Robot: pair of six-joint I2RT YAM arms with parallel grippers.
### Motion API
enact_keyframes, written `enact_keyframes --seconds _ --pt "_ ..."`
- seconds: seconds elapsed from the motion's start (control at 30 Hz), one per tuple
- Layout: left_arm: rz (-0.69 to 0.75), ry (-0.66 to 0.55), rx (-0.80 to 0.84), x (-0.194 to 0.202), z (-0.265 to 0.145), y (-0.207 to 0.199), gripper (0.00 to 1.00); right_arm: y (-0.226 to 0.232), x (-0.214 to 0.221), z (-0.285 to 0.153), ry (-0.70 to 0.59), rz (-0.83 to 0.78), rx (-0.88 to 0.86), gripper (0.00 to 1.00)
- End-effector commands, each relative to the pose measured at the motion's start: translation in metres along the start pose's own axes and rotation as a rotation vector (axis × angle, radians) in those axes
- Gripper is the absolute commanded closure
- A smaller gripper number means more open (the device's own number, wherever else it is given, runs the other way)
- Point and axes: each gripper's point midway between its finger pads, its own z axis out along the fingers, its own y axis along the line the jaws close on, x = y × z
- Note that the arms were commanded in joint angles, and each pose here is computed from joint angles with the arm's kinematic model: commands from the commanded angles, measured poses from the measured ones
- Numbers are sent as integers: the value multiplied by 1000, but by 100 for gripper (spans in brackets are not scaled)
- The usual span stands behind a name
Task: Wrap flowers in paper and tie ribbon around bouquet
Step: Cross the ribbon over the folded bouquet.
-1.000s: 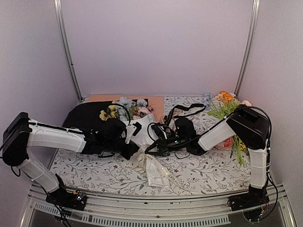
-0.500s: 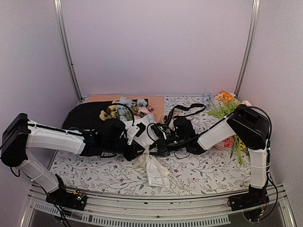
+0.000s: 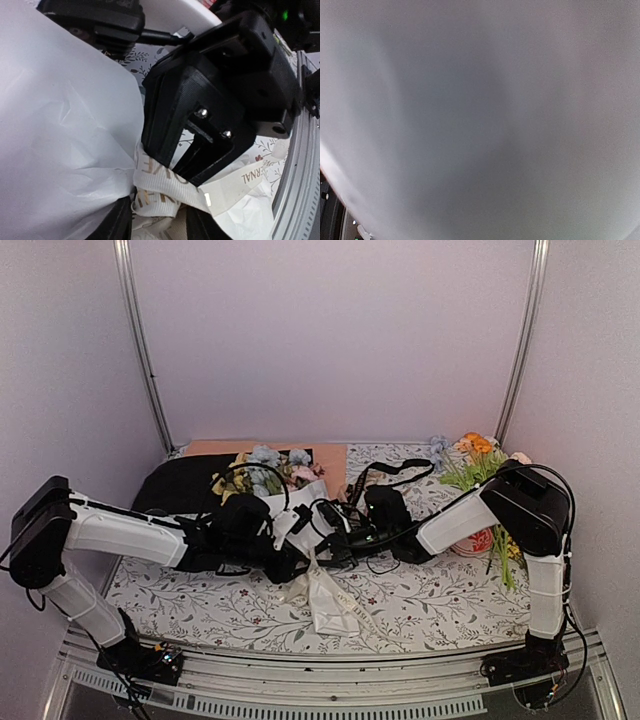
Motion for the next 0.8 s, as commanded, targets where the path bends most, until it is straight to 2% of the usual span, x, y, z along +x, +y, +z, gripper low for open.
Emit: enact_keyframes --seconds 0.0,0.1,0.2,0.37,0.53,0.77 --pt "19 -9 10 -7 9 -4 73 25 -15 -7 -26 -67 -31 100" --pt "14 2 18 -4 10 -5 89 28 -15 -8 -28 -77 -31 100" --pt "9 -10 23 -6 5 -7 100 27 -14 -9 -27 -78 -25 100" --pt "9 -36 11 -10 -4 -6 100 27 -12 -11 -24 -80 -15 98" --pt "0 -39 -21 -9 -9 -1 100 30 -7 -27 -36 -97 45 83" --pt "3 -28 -48 -6 -9 2 100 26 15 -46 32 -106 146 59"
